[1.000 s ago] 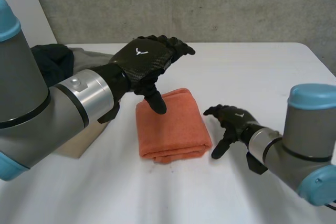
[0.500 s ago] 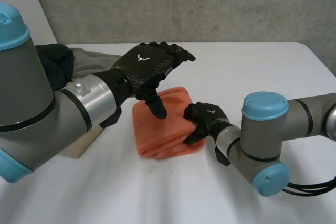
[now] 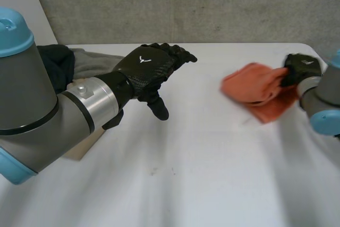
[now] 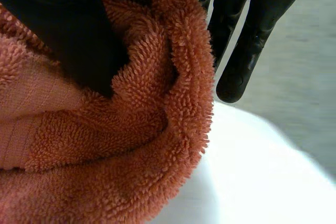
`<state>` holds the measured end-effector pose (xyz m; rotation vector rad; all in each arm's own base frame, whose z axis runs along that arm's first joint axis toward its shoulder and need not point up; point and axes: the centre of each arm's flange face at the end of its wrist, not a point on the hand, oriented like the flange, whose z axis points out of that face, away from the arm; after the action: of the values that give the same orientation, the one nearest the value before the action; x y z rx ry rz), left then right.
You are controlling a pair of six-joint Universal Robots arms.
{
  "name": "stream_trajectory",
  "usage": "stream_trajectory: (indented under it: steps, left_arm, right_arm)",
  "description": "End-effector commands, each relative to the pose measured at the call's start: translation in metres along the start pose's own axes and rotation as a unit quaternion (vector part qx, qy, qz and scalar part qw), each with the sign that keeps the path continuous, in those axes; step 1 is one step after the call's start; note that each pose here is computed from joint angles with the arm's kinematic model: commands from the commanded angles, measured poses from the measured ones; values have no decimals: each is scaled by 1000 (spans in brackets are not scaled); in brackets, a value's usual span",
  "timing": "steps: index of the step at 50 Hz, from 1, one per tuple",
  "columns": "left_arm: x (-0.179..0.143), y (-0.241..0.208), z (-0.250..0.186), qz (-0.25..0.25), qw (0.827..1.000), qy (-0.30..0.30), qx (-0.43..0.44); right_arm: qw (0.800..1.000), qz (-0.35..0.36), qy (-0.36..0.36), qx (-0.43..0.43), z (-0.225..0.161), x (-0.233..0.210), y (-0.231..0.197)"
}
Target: Fold the laundry.
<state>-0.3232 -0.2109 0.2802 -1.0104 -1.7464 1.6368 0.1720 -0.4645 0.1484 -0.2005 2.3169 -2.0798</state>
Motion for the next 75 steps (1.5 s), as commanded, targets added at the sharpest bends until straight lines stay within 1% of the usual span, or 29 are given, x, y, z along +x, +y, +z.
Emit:
stream_trajectory:
  steps: [1, 4, 8, 15, 20, 28, 31, 35, 36, 39, 40, 46, 50, 51, 54, 55, 58, 59, 62, 63, 65, 66, 67, 69, 70, 71, 73, 74, 75]
  left_arm:
    - [0, 4, 2, -2, 1000, 0, -4]
    - [0, 6, 3, -3, 1000, 1, -7]
    - [0, 10, 4, -6, 1000, 2, -12]
    - [0, 15, 7, -7, 1000, 2, -19]
    - [-1, 17, 8, -9, 1000, 2, -22]
    - [0, 19, 8, -10, 1000, 2, -24]
    - [0, 19, 8, -10, 1000, 3, -24]
    - [0, 19, 9, -10, 1000, 2, -25]
    - [0, 20, 9, -11, 1000, 2, -25]
    - [-1, 19, 9, -10, 1000, 2, -25]
    - [-1, 19, 9, -10, 1000, 2, -24]
    - [0, 19, 8, -10, 1000, 2, -25]
    - [0, 18, 8, -10, 1000, 1, -23]
    - [0, 17, 7, -9, 1000, 2, -22]
    - [-1, 14, 7, -8, 1000, 0, -18]
    - [-1, 13, 7, -7, 1000, -1, -17]
    - [-4, 11, 7, -5, 1000, -6, -11]
    - [-6, 10, 8, -3, 1000, -7, -9]
    - [-21, 6, 10, 7, 999, -38, 10]
    - [-36, 0, 10, 15, 997, -77, 26]
    - [-53, -5, 10, 22, 991, -124, 40]
    - [-63, -6, 10, 25, 987, -151, 46]
    - [-85, -9, 9, 31, 976, -207, 57]
    - [-105, -9, 8, 38, 965, -253, 62]
    - [-115, -7, 8, 42, 959, -274, 61]
    - [-135, -1, 8, 53, 950, -303, 49]
    - [-152, 13, 8, 67, 946, -318, 22]
    - [-166, 26, 6, 84, 940, -331, -6]
    - [-170, 31, 6, 93, 938, -333, -20]
  right_arm:
    - [997, -41, 66, -1, 47, 61, 7]
    - [993, -86, 84, -7, 61, 78, 12]
    - [987, -117, 104, 17, 71, 93, 8]
    - [984, -125, 118, 39, 76, 101, 4]
    - [980, -129, 142, 51, 80, 110, 6]
    - [973, -126, 189, 49, 80, 126, 9]
    - [972, -126, 193, 44, 80, 129, 13]
    - [969, -144, 200, 26, 79, 129, 23]
    - [967, -154, 205, 13, 78, 131, 29]
    - [966, -159, 202, -6, 75, 130, 35]
    - [967, -161, 196, -24, 70, 128, 37]
    - [971, -164, 158, -66, 42, 128, 12]
    - [970, -184, 136, -81, 17, 145, -8]
    - [967, -207, 128, -80, 9, 150, -18]
    - [953, -268, 120, -72, 1, 153, -33]
    - [938, -320, 115, -69, -1, 152, -40]
    - [916, -382, 114, -55, -2, 150, -54]
    - [902, -413, 120, -40, -1, 148, -61]
    - [895, -431, 117, 9, 1, 130, -77]
    - [896, -431, 96, 56, -1, 97, -89]
    - [899, -422, 66, 102, -8, 63, -100]
    - [901, -408, 28, 143, -19, 29, -105]
    - [902, -401, 5, 161, -25, 13, -106]
    - [901, -386, -36, 192, -39, -12, -106]
    - [898, -372, -80, 221, -55, -35, -105]
    - [896, -365, -101, 234, -63, -46, -104]
    - [890, -352, -141, 254, -80, -63, -101]
    - [884, -340, -173, 269, -97, -78, -99]
    - [880, -336, -188, 278, -107, -86, -98]
